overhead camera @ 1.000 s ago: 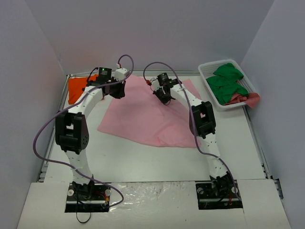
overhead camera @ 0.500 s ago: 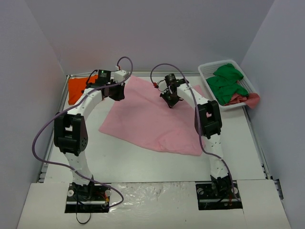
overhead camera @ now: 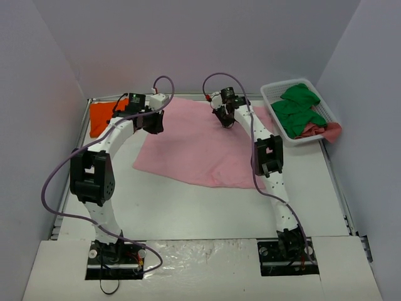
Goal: Fold and stack the t-shirts
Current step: Flatten out the tshirt
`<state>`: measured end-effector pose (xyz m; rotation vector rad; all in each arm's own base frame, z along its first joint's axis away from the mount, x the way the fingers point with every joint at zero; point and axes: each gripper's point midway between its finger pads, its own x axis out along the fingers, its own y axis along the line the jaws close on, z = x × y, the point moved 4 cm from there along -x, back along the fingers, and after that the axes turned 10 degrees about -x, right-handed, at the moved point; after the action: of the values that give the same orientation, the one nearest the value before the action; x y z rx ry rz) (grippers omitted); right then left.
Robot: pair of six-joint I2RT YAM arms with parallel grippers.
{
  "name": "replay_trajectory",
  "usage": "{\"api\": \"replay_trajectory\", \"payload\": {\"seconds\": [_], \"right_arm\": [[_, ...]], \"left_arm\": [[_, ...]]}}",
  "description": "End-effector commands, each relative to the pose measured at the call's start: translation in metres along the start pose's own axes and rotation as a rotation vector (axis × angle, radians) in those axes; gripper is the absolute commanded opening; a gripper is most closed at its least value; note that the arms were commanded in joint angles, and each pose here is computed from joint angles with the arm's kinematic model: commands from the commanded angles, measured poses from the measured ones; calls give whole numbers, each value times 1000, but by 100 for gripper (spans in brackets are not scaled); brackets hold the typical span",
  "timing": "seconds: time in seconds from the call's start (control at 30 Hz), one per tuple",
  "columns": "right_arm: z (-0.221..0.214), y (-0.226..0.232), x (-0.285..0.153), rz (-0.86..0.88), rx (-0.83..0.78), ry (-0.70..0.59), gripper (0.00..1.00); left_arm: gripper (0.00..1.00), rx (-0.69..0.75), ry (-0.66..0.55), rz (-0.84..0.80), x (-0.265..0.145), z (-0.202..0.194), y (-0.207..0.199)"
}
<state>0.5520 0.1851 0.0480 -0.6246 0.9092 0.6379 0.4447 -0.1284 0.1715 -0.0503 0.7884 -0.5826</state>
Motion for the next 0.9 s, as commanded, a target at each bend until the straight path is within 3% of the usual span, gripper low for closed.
{"api": "replay_trajectory", "payload": {"seconds": [0.0, 0.37, 0.5, 0.57, 0.7, 0.87], "right_arm": [[-34, 23, 45, 76, -3, 103, 0], [29, -17, 37, -208, -53, -101, 0], [50, -25, -7, -335, -50, -136, 3], [59, -23, -26, -359, -65, -156, 18], [85, -19, -97, -417, -50, -246, 20], [73, -7, -145, -407, -86, -257, 27]], "left_arm": [[2, 23, -65, 14, -19, 24, -2], [3, 13, -55, 90, -28, 19, 20], [3, 13, -68, 79, -33, 23, 18], [3, 15, -77, 71, -35, 25, 15], [3, 27, -103, 48, -45, 31, 7], [4, 68, -132, 25, -57, 41, -1]]}}
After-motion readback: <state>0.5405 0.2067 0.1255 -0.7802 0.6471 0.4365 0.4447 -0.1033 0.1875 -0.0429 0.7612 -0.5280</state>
